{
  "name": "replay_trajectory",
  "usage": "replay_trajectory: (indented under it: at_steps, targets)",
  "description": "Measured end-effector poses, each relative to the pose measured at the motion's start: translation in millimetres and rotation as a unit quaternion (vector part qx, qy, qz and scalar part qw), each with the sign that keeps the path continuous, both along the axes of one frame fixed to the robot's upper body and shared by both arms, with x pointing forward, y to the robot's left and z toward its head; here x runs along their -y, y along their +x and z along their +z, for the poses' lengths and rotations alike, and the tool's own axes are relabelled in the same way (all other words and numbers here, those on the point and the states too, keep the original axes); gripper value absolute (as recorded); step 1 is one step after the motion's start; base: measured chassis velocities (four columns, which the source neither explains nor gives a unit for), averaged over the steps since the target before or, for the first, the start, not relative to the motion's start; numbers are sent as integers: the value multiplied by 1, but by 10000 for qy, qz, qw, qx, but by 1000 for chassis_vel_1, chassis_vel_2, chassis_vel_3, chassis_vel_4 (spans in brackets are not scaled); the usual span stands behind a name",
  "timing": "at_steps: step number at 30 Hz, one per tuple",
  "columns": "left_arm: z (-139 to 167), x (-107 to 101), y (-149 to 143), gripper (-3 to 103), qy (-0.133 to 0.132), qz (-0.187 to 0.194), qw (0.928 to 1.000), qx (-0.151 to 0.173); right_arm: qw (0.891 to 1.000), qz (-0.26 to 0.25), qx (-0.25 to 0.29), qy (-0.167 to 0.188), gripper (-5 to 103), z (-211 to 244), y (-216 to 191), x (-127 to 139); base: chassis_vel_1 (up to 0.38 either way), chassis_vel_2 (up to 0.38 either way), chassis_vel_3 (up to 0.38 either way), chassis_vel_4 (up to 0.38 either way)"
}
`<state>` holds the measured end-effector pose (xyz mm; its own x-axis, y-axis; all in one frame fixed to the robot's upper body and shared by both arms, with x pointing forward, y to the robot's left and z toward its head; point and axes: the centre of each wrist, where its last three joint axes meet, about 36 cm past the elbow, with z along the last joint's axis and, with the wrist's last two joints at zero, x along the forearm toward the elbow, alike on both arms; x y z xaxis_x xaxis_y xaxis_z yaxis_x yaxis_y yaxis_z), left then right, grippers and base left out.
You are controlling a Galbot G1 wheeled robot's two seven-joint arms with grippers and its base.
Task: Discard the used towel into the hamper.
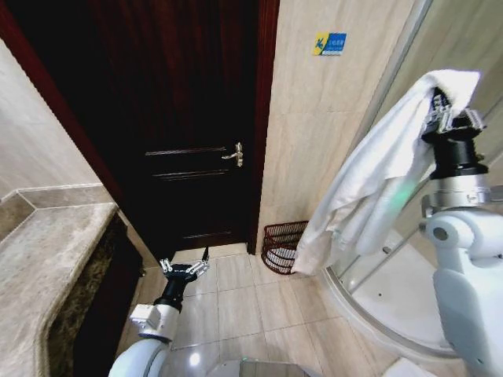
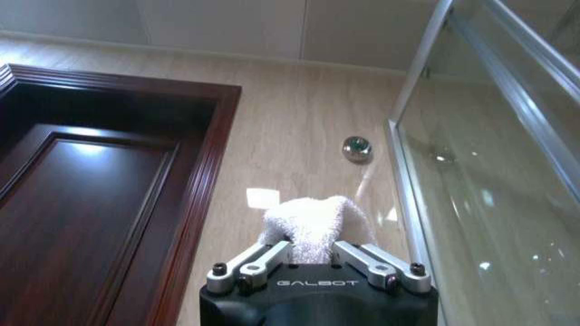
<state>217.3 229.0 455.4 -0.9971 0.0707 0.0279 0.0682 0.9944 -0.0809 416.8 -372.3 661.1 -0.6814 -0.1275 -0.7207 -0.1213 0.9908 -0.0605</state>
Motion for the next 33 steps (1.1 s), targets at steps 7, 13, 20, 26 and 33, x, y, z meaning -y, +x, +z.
replay_trajectory:
  at_steps: [7,13,20,26,33]
  targets:
    - [0,0,0,100,0,0,10000,0,10000,48,13,-84,6,-5,4,-4,0,0,0,0]
    - [0,0,0,100,0,0,10000,1,9999,46,28,-109,6,-6,4,-6,38,32,39,46]
    - [0,0,0,100,0,0,10000,0,9998,33,-123,-171,6,-6,-4,-8,76,61,74,67]
    - [0,0,0,100,0,0,10000,0,9997,-49,-115,-195,6,-3,-5,-9,26,33,30,38]
    - [0,0,0,100,0,0,10000,0,9998,-62,-39,-208,6,3,-3,-9,-11,7,13,-4]
